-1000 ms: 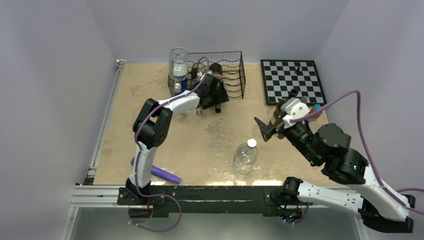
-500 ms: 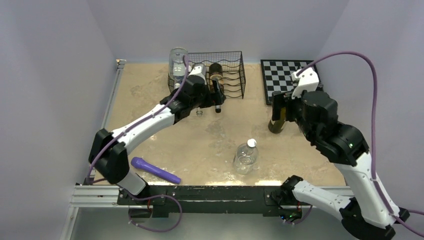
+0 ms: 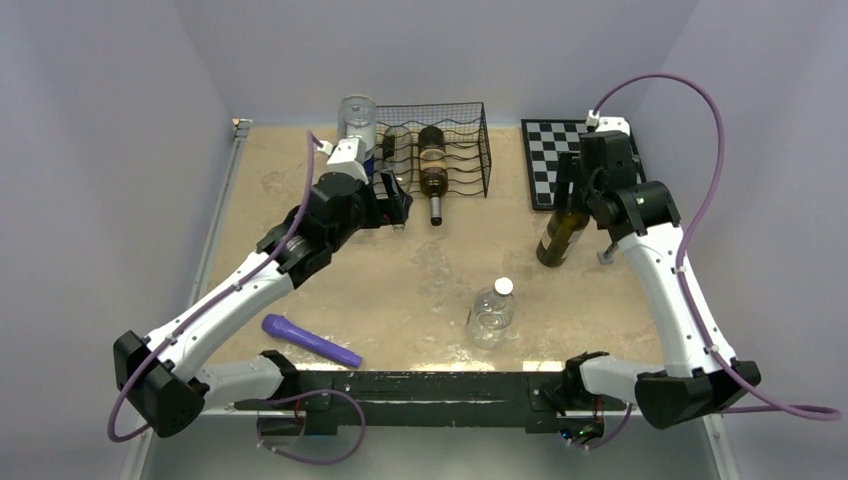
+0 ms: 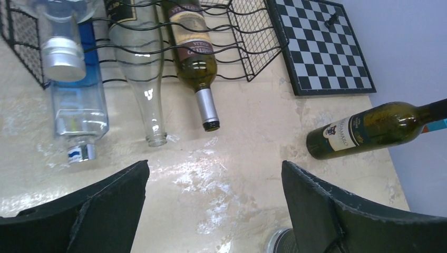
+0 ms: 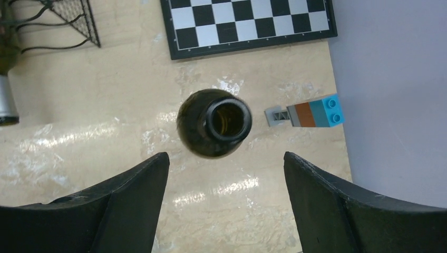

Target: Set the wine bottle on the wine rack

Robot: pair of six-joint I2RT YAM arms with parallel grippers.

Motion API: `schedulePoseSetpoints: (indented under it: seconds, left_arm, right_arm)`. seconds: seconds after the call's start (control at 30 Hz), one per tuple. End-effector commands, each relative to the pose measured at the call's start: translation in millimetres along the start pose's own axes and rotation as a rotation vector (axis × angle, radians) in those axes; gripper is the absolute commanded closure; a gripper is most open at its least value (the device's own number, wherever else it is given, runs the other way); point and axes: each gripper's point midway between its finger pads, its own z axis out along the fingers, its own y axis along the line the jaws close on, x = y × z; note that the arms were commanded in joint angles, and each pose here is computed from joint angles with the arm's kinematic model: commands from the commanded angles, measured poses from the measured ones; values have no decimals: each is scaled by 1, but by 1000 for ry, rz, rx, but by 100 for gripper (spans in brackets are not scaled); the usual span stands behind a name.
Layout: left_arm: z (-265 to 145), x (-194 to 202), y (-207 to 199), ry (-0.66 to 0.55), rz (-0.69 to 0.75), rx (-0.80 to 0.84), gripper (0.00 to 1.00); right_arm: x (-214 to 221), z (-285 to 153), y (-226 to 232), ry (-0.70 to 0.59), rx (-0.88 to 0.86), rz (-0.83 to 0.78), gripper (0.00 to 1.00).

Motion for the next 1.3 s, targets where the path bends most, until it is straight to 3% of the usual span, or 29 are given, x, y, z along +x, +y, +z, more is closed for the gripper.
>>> schedulePoseSetpoints:
  seconds: [0.0, 0.13, 0.43, 0.57, 0.7, 0.9, 1.27]
  left_arm:
    - [-22, -5, 22, -37, 7, -76, 1]
    - [-40, -11, 31, -63, 16, -93, 1]
    - [-61, -29, 30, -127, 62, -59, 1]
    - [-63, -25, 20, -115, 107, 16, 1]
    - [-61, -11, 2, -61, 213, 146, 1]
    - [-59, 11, -33, 63, 350, 369, 2]
    - [-72, 25, -91, 140, 429, 704, 1]
  right_arm:
    - [-22, 13, -2, -52, -12, 109, 20]
    - [-15, 31, 3, 7, -34, 114, 36]
    - [-7, 44, -1, 57, 3, 113, 56]
    - [-10, 40, -9, 49, 34, 99, 99]
    - [-18, 28, -11, 13, 14, 99, 100]
    - [-39, -14, 18, -68, -217, 137, 100]
    - [-67, -103, 80, -145, -571, 96, 100]
